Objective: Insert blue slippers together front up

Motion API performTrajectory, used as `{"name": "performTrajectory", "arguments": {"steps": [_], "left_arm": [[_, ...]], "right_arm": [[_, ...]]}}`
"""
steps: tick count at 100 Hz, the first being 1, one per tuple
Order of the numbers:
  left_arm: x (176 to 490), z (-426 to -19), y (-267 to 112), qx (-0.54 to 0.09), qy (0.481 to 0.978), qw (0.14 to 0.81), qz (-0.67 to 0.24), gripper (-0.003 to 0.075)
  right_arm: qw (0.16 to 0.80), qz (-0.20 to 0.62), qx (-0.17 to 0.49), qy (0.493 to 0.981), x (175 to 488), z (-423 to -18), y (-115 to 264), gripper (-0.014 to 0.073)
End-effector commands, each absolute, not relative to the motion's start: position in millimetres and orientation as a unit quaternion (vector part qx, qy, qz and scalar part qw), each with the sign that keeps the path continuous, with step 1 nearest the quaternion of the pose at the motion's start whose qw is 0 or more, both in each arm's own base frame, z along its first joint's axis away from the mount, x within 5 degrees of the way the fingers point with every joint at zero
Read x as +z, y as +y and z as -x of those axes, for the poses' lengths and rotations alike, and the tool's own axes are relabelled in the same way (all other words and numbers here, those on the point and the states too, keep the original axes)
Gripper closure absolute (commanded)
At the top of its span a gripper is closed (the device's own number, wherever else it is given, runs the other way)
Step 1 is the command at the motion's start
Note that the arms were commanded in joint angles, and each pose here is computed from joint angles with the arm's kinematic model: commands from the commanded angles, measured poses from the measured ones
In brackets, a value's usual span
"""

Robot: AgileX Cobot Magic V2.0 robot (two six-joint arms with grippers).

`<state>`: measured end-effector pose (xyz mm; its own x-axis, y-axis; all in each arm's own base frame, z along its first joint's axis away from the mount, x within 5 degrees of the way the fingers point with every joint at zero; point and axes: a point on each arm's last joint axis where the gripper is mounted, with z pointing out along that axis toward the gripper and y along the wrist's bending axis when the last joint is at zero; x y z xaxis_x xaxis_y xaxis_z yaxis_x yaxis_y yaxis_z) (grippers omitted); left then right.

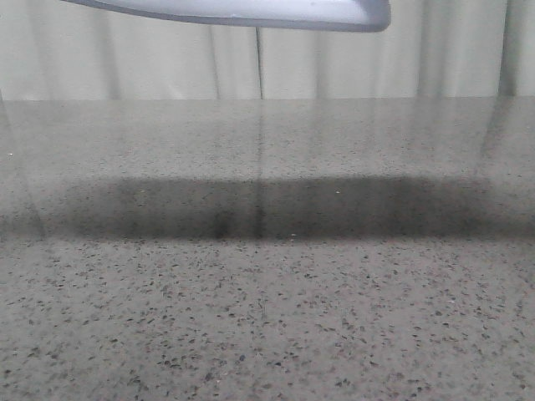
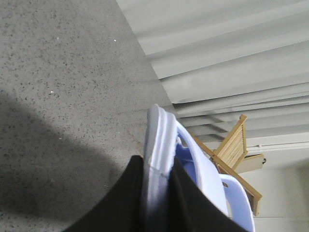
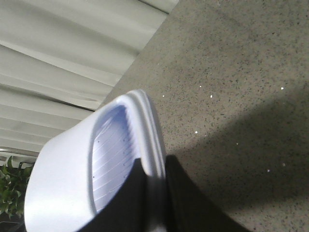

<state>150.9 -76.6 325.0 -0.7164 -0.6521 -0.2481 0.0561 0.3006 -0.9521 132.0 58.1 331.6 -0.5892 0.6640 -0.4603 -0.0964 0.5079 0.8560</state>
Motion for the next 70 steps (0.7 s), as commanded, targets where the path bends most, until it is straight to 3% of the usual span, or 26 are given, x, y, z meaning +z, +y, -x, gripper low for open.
{"name": "performTrajectory", "arguments": {"steps": [1, 70], "left_arm": [[342, -145, -82, -0.608, 0.71, 0.302, 0.185, 0.0701], [353, -136, -89, -0.678, 0.67, 0.26, 0.155, 0.0701]], "right_arm": [[0.423, -0.167, 0.489, 0.744, 347, -134, 62, 0.0702], [0.393, -0.105, 0.539, 0.738, 343, -152, 77, 0.0702]]}}
